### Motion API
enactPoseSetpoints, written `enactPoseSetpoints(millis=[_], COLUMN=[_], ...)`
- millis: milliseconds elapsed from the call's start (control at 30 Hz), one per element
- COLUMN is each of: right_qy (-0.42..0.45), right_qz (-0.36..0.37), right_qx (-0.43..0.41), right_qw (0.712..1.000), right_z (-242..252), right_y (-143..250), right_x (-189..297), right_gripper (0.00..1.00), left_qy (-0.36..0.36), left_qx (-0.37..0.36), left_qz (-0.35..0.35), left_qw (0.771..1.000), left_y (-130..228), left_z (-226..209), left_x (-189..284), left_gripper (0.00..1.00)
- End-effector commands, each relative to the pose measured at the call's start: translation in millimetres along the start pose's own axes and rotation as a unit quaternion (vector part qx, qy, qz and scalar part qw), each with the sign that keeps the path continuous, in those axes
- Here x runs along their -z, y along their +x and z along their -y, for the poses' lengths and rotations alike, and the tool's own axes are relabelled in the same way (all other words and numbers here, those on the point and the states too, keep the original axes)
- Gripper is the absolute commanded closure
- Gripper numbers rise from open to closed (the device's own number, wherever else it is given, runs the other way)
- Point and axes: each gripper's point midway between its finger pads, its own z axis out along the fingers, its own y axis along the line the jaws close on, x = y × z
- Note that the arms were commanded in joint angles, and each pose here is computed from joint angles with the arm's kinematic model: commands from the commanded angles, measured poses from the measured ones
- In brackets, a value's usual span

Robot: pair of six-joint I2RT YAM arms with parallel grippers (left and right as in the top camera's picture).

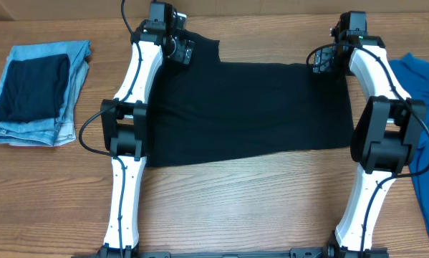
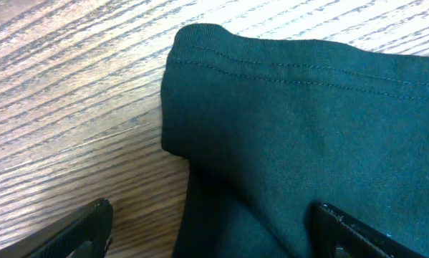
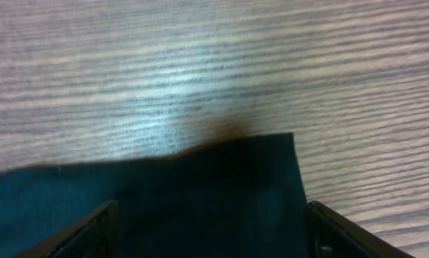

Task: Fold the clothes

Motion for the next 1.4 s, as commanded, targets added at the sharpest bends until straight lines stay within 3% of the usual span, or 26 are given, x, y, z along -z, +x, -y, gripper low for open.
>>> enactPoseSetpoints(millis=[0,100,233,300,467,533,633,800,867,1033,1067,1100,1133,1167,1233,1300,1367], right_qy=[0.009,0.003,-0.021,-0.026,-0.026,-0.030,-0.030,-0.030,-0.030,-0.030,-0.030,-0.030,-0.030,-0.030,-0.030,-0.030,-0.035], right_qz=[0.001,-0.011,-0.018,-0.020,-0.025,-0.024,-0.015,-0.003,0.001,0.010,0.018,0.024,0.033,0.039,0.050,0.055,0.058], right_qx=[-0.010,-0.018,-0.023,-0.023,-0.023,-0.007,0.003,0.002,0.002,0.002,0.001,-0.001,0.000,0.000,-0.001,-0.001,-0.001], right_qw=[1.000,1.000,0.999,0.999,0.999,0.999,0.999,1.000,1.000,0.999,0.999,0.999,0.999,0.999,0.998,0.998,0.998], right_z=[15,22,18,17,17,15,15,16,15,16,16,16,15,15,15,15,13], right_y=[-1,6,11,12,15,14,10,4,2,-4,-7,-11,-15,-18,-23,-26,-27], right_x=[-12,-24,-27,-27,-27,-27,-27,-26,-26,-25,-25,-24,-24,-24,-23,-23,-23], right_gripper=[0.16,0.16,0.18,0.25,0.52,0.67,0.72,0.96,0.96,0.96,0.92,0.73,0.34,0.23,0.20,0.20,0.22], left_qy=[0.008,0.008,0.008,0.008,-0.007,-0.009,-0.012,-0.016,-0.017,-0.019,-0.020,-0.020,-0.020,-0.020,-0.020,-0.020,-0.020], left_qx=[0.003,0.003,0.003,0.004,0.003,0.002,0.002,0.000,0.000,-0.001,-0.001,-0.001,-0.001,-0.001,-0.001,-0.002,-0.002], left_qz=[-0.047,-0.047,-0.049,-0.054,-0.054,-0.050,-0.038,-0.009,0.000,0.015,0.018,0.019,0.019,0.019,0.019,0.020,0.022], left_qw=[0.999,0.999,0.999,0.999,0.999,0.999,0.999,1.000,1.000,1.000,1.000,1.000,1.000,1.000,1.000,1.000,1.000], left_y=[35,35,36,38,37,34,25,0,-9,-24,-26,-27,-27,-27,-27,-28,-28], left_z=[0,0,1,1,-5,-5,-7,-9,-9,-10,-10,-10,-10,-10,-10,-10,-10], left_x=[-24,-24,-24,-24,-23,-21,-15,3,11,29,31,32,32,32,32,32,31], left_gripper=[0.07,0.05,0.21,0.43,0.71,0.77,0.81,0.90,0.96,0.95,0.91,0.87,0.77,0.53,0.36,0.30,0.15])
